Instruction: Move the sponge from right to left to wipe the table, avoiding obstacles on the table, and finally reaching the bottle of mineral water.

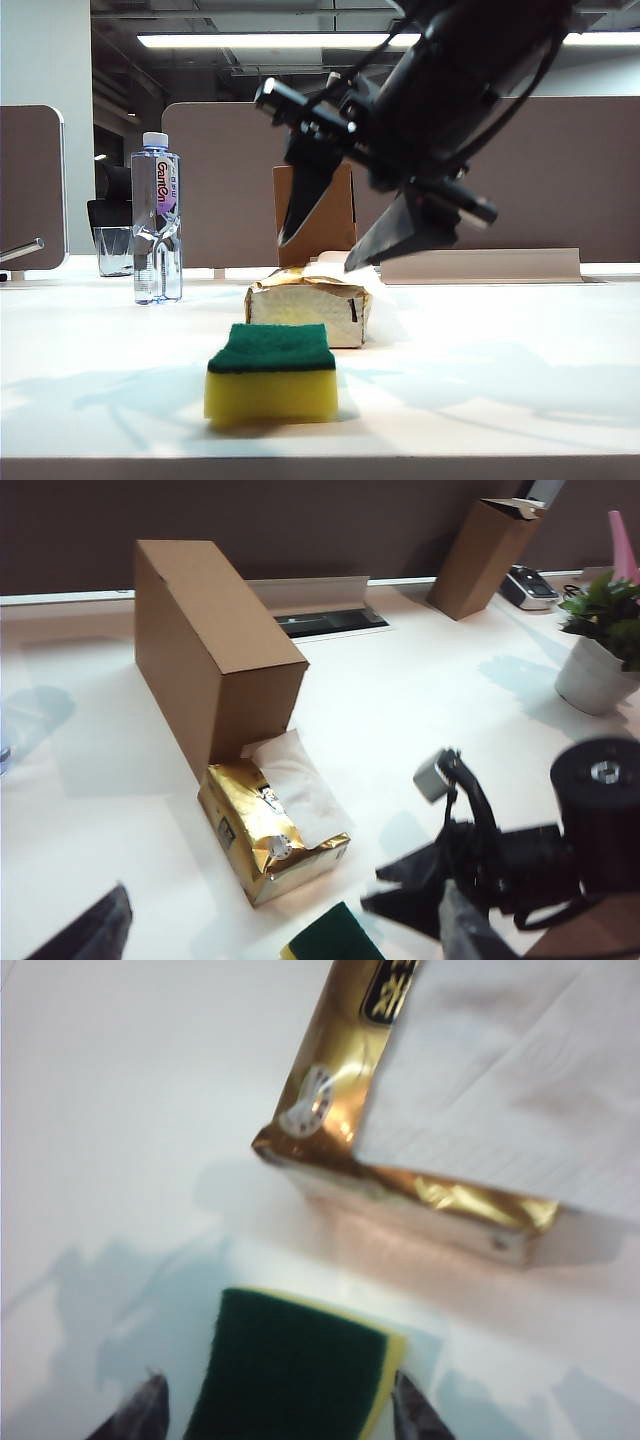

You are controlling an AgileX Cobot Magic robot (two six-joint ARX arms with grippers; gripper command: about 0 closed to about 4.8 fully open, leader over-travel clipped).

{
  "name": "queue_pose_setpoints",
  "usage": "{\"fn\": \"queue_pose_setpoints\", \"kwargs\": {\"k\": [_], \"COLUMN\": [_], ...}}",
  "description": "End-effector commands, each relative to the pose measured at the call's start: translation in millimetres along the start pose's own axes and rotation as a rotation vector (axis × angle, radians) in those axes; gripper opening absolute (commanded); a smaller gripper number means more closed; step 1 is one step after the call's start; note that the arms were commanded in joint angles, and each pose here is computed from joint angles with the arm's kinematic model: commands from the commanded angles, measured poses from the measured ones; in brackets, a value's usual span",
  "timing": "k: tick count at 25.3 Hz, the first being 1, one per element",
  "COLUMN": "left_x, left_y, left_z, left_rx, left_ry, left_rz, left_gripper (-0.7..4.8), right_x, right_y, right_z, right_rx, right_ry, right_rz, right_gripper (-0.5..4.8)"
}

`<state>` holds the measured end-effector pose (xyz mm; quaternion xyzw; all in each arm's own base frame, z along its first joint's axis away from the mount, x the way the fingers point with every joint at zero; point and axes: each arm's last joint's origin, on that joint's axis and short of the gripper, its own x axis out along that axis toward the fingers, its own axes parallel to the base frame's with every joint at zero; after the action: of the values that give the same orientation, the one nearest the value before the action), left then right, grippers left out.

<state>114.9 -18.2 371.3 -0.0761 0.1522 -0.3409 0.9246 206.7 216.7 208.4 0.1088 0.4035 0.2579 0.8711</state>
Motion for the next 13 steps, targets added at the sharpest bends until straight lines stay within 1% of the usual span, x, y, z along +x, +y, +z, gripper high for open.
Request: {"fn": "queue_pose_setpoints", "kwargs": {"k": [1,2,6,12,13], "left_x": [-1,-1,-1,-1,-1], "left_y": [-1.7,-1.6,-1.9,-1.9,-1.9], "left_z": [2,2,2,2,2], "left_rx": [0.008,0.006,0.007,0.007,0.006], "left_ry": [-0.008,-0.006,-0.006,-0.006,-0.005], "left_rz": [-0.013,-0.012,-0.023,-0.023,-0.023], "left_gripper": [3.99,3.99,3.99,3.99,3.99], "right_x": [-12,-20,-36,-67,-79], "right_y": [-5,-11,-29,-68,-80], "right_z": [13,21,36,58,66], "right_rx": [-0.028,-0.027,-0.032,-0.028,-0.019], "right_ry": [-0.038,-0.071,-0.116,-0.147,-0.155], "right_rz": [-0.012,-0.021,-0.071,-0.163,-0.187], "right_gripper": [2.89,2.88,2.88,2.88,2.88]}}
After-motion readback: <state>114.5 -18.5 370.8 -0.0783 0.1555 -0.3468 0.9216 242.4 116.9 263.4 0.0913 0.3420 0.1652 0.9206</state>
